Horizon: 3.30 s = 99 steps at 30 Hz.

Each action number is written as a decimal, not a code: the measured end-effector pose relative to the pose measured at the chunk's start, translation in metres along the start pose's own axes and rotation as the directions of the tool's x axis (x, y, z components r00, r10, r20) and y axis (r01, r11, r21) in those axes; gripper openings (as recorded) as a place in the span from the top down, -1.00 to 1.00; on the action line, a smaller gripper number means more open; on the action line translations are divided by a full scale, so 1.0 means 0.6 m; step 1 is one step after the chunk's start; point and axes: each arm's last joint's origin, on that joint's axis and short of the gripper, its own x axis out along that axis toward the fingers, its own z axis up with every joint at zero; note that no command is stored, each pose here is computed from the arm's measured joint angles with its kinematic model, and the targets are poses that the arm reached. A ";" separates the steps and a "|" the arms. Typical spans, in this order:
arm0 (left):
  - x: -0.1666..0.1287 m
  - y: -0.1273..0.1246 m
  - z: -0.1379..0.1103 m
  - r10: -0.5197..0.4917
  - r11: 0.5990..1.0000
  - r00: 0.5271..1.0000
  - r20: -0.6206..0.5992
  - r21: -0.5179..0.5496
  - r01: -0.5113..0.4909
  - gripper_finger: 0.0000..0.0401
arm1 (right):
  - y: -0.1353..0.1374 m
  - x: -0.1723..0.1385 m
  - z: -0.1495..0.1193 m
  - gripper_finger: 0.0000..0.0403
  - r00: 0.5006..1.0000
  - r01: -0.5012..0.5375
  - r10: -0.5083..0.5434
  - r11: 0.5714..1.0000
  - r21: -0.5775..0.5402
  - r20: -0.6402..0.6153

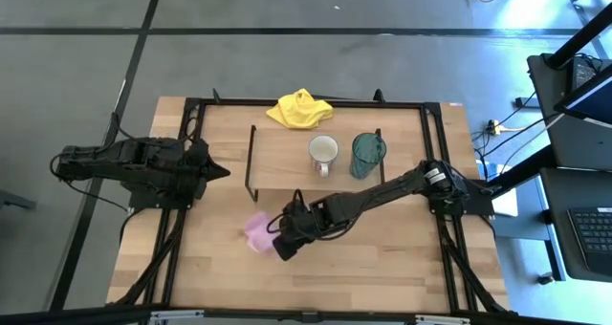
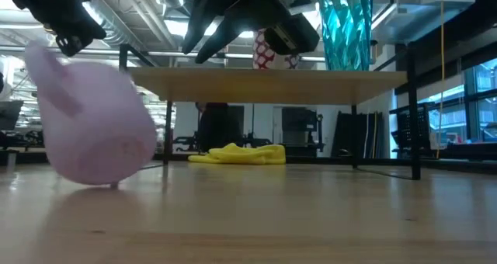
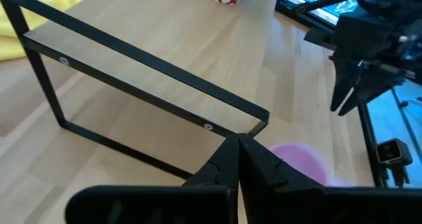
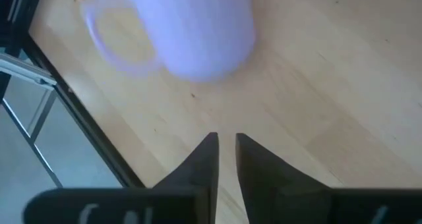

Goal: Stack small to large cups/mugs on shelf
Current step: Put the pink mug on the shelf

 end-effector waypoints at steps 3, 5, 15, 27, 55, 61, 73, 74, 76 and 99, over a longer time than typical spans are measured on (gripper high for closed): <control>0.000 -0.004 0.001 -0.007 1.000 1.000 0.018 -0.003 0.007 1.00 | 0.000 0.000 -0.001 0.73 1.000 0.003 -0.003 1.000 0.006 -0.001; 0.000 -0.006 0.002 -0.005 1.000 1.000 0.030 -0.016 0.006 1.00 | 0.000 0.000 -0.001 0.73 1.000 0.003 -0.003 1.000 0.006 -0.001; 0.018 -0.009 -0.053 0.103 0.988 0.951 -0.290 -0.082 -0.132 1.00 | 0.006 -0.001 -0.029 0.73 1.000 0.021 -0.023 0.997 -0.070 -0.017; 0.031 -0.064 -0.100 0.018 0.983 0.868 -0.496 -0.152 -0.107 0.83 | 0.016 -0.007 -0.041 0.69 1.000 -0.002 -0.001 0.987 -0.163 -0.019; 0.058 -0.080 -0.150 -0.078 0.997 0.887 -0.455 -0.021 0.077 0.50 | 0.079 -0.100 0.001 0.02 0.981 -0.167 0.189 0.941 -0.294 0.051; 0.059 -0.078 -0.153 -0.078 0.996 0.889 -0.452 0.004 0.089 0.50 | 0.073 -0.099 -0.017 0.02 0.992 -0.120 0.128 0.959 -0.259 0.016; 0.036 -0.074 -0.127 0.017 0.990 0.890 -0.457 0.129 0.048 0.50 | 0.071 -0.098 -0.025 0.02 0.995 -0.093 0.099 0.971 -0.218 0.020; 0.035 -0.070 -0.130 0.045 0.988 0.883 -0.467 0.150 0.029 0.50 | 0.071 -0.098 -0.025 0.02 0.995 -0.093 0.099 0.971 -0.218 0.020; 0.034 -0.065 -0.130 0.077 0.984 0.885 -0.459 0.176 0.005 0.50 | 0.071 -0.098 -0.025 0.02 0.995 -0.091 0.098 0.972 -0.218 0.021; 0.043 -0.102 -0.109 -0.108 0.955 0.952 -0.285 -0.295 0.020 0.51 | 0.062 -0.097 -0.029 0.02 0.999 -0.037 0.042 0.965 -0.260 0.014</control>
